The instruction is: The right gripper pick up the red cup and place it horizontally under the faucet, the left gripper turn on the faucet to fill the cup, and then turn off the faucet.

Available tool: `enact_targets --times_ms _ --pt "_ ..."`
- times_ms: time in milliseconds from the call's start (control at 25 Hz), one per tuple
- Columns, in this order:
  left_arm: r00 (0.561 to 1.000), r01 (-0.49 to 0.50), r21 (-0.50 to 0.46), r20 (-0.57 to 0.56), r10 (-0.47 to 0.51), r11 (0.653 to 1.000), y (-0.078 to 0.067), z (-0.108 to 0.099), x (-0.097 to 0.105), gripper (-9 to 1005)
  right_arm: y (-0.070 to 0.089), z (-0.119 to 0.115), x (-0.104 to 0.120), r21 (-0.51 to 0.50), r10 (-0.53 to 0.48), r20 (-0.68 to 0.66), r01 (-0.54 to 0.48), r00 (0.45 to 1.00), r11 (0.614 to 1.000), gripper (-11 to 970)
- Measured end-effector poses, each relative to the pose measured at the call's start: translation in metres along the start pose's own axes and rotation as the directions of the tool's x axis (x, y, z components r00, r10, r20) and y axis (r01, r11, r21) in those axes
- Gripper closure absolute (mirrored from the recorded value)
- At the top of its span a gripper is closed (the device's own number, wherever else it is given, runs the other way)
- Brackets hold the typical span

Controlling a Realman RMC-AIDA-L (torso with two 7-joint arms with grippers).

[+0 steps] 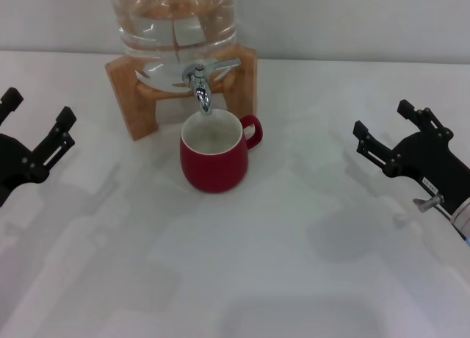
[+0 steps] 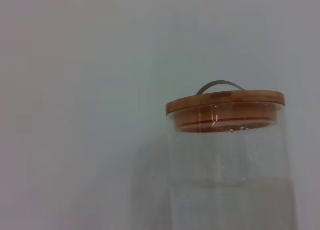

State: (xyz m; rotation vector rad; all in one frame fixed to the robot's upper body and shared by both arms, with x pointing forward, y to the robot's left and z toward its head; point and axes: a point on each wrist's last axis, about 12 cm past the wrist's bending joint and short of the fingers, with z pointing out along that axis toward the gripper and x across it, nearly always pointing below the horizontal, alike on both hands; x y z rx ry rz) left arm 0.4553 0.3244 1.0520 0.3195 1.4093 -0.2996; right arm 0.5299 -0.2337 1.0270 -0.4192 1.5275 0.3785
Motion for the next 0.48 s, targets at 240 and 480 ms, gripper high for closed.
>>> enact_targets --times_ms 240,480 --pt "1.000 0.003 0.004 -0.008 -0.003 1.000 -0.0009 0.0032 0.0036 147 0.0017 -0.0004 0.0017 -0.007 -0.001 -0.011 0.001 1.000 1.000 89" --pt "1.000 0.000 0.009 -0.011 0.000 1.000 -0.0020 0.0082 0.0088 147 0.0043 0.0003 0.0020 -0.019 -0.001 -0.014 0.001 1.000 1.000 89"
